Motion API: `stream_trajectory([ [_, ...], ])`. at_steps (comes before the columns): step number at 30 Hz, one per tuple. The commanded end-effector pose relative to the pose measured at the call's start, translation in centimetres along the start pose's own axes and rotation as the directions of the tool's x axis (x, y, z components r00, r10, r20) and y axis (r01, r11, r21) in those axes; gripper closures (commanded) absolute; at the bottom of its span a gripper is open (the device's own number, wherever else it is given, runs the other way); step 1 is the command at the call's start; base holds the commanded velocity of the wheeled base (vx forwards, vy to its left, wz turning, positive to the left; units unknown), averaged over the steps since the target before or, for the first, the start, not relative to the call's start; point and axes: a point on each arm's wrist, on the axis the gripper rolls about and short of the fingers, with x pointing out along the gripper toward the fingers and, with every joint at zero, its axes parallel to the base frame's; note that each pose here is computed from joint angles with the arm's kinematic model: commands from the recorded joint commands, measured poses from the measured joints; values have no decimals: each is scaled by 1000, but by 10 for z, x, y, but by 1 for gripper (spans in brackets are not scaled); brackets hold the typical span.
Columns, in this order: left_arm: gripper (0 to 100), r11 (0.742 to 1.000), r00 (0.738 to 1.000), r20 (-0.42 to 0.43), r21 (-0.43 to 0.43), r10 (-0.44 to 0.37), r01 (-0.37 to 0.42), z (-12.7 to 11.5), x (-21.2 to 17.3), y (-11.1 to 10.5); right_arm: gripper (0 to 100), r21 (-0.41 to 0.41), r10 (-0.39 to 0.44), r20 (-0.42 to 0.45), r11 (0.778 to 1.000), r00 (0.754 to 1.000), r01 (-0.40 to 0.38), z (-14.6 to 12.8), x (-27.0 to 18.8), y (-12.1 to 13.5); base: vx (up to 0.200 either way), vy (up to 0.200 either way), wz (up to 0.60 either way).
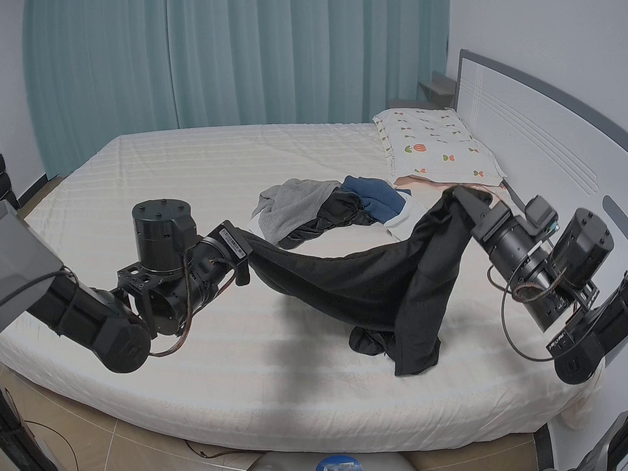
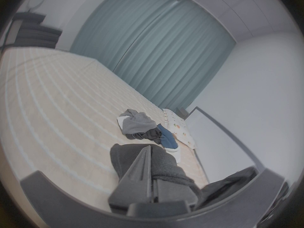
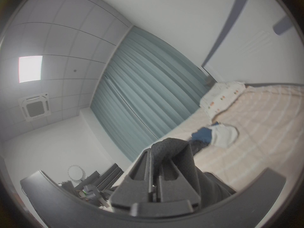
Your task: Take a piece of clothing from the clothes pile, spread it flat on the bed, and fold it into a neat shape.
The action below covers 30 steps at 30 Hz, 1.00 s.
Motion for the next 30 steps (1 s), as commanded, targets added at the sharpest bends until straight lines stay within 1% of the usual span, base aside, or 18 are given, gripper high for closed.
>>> stream_trajectory([
  [1,100,997,997,-74,-80,-25,19,-11,-24,2,100,27,-148,-177,988,973,155,-41,-17,-37,0,0,0],
  [3,100,997,993,-115,-76,-19,10,-18,-26,8,100,16,-177,-234,983,956,185,-55,-22,-45,0,0,0],
  [4,100,997,988,-155,-71,-13,2,-25,-29,13,100,17,-186,-266,980,946,198,-63,-26,-46,0,0,0],
  [5,100,997,988,-155,-71,-13,2,-25,-29,13,100,17,-186,-266,980,946,198,-63,-26,-46,0,0,0],
  [6,100,998,975,-220,-66,-22,7,-40,-33,14,100,23,-191,-285,978,939,205,-67,-28,-47,0,0,0],
  [7,100,998,967,-253,-66,-24,8,-49,-35,14,100,36,-186,-296,978,937,206,-70,-29,-46,0,0,0],
  [9,100,998,961,-275,-64,-16,-2,-56,-33,16,100,52,-165,-330,980,929,193,-78,-33,-39,0,0,0],
  [10,100,998,961,-275,-64,-16,-2,-56,-33,16,100,52,-165,-330,980,929,193,-78,-33,-39,0,0,0],
  [11,100,998,959,-285,-67,-5,-15,-60,-30,18,100,65,-153,-357,980,922,188,-85,-35,-35,0,0,0],
  [12,100,997,957,-290,-69,1,-22,-62,-30,19,100,67,-153,-362,980,920,190,-86,-36,-35,0,0,0],
  [15,100,993,948,-318,-104,18,-54,-69,-34,24,100,91,-155,-348,976,925,198,-79,-38,-35,0,0,0],
  [17,100,991,947,-320,-127,6,-49,-71,-37,26,100,106,-154,-340,974,928,200,-76,-39,-34,0,0,0],
  [19,100,989,951,-308,-142,-17,-28,-70,-38,25,100,103,-161,-339,973,927,207,-75,-40,-36,0,0,0],
  [21,100,989,951,-310,-143,-19,-27,-72,-38,26,100,102,-170,-337,971,926,216,-75,-40,-38,0,0,0],
  [27,100,989,951,-310,-143,-19,-27,-72,-38,27,100,103,-175,-334,970,926,220,-74,-40,-39,-200,0,0],
  [30,100,991,952,-305,-134,-25,-17,-72,-39,27,100,99,-181,-341,969,922,227,-76,-40,-41,0,0,0],
])
